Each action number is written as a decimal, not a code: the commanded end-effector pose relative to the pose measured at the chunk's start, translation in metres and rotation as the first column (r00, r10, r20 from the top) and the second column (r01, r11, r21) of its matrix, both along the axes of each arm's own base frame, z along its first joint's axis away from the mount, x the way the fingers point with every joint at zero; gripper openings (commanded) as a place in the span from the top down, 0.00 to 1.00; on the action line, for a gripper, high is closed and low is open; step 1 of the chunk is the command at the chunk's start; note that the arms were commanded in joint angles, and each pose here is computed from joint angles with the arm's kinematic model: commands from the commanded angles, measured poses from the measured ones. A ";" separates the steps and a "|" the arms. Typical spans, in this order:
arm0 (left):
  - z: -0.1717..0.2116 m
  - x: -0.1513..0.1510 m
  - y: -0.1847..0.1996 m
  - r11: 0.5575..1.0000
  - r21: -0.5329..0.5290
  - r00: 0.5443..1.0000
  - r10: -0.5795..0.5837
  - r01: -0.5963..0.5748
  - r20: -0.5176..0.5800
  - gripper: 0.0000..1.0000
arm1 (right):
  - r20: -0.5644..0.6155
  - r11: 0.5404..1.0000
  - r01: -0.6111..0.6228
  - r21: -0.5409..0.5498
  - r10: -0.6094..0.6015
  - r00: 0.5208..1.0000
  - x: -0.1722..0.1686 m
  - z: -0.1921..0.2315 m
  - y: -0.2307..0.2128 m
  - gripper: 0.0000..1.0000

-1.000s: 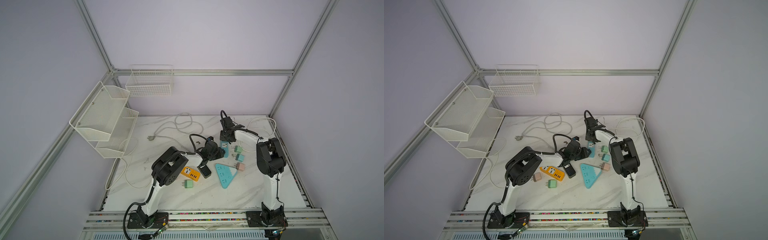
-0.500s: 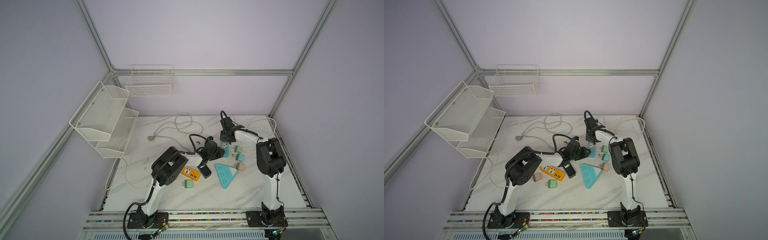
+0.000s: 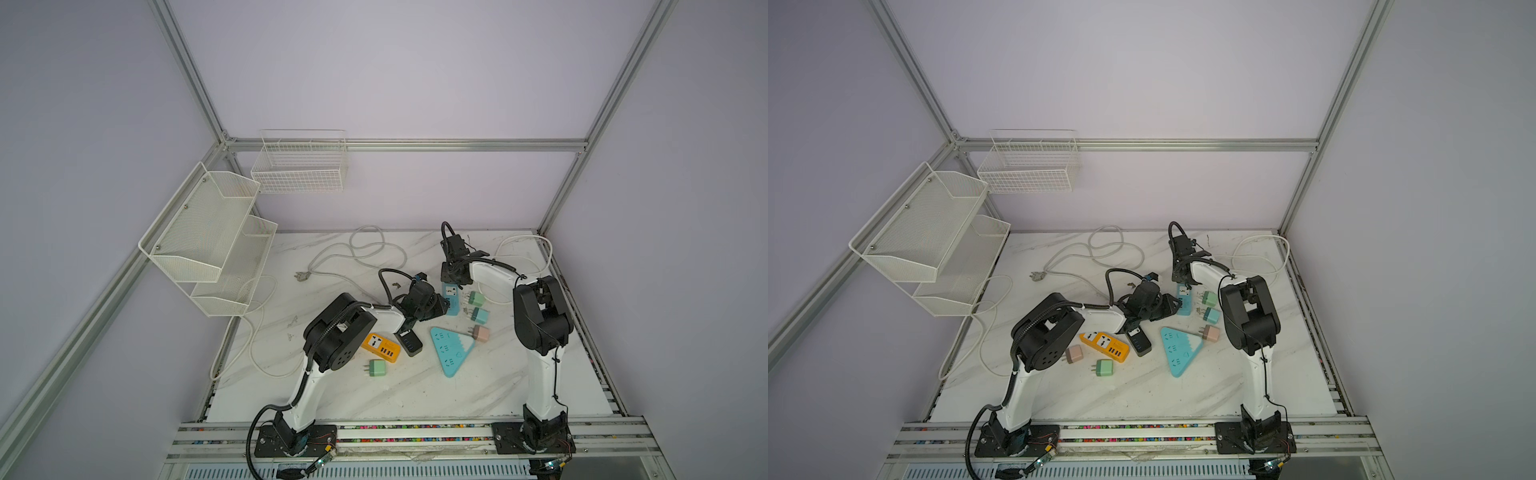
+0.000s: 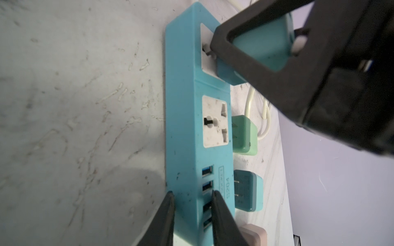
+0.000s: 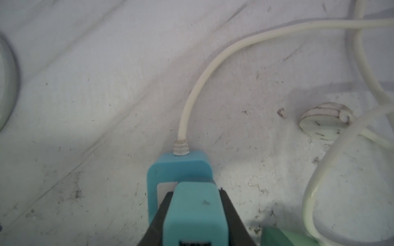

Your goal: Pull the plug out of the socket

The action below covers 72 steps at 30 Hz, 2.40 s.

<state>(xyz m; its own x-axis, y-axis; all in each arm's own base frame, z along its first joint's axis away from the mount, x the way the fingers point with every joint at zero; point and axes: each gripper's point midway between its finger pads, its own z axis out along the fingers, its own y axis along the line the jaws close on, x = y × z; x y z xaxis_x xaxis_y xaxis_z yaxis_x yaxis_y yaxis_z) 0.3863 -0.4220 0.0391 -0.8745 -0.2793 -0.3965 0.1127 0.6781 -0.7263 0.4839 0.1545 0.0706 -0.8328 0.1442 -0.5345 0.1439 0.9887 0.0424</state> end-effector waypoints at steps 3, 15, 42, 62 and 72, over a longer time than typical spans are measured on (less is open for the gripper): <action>-0.100 -0.055 0.037 0.971 0.232 0.966 0.002 0.060 -0.257 0.72 | 0.096 0.998 -0.017 0.057 0.011 0.995 0.002 0.039 0.013 0.82; -0.057 -0.030 0.024 0.984 0.166 0.984 -0.027 0.056 -0.176 0.69 | 0.177 0.987 -0.040 0.153 0.012 0.984 -0.007 0.095 0.008 0.83; 0.107 -0.051 0.149 0.957 0.242 0.976 0.116 -0.159 0.182 0.53 | 0.260 0.806 -0.270 0.526 0.150 0.954 -0.076 0.076 0.072 0.80; 0.095 -0.082 0.198 0.937 0.250 0.964 0.203 -0.242 0.174 0.47 | 0.248 0.770 -0.284 0.571 0.168 0.954 -0.070 0.008 0.129 0.74; 0.090 -0.084 0.204 0.933 0.254 0.962 0.218 -0.255 0.164 0.45 | 0.200 0.802 -0.272 0.532 0.192 0.961 -0.072 -0.021 0.136 0.66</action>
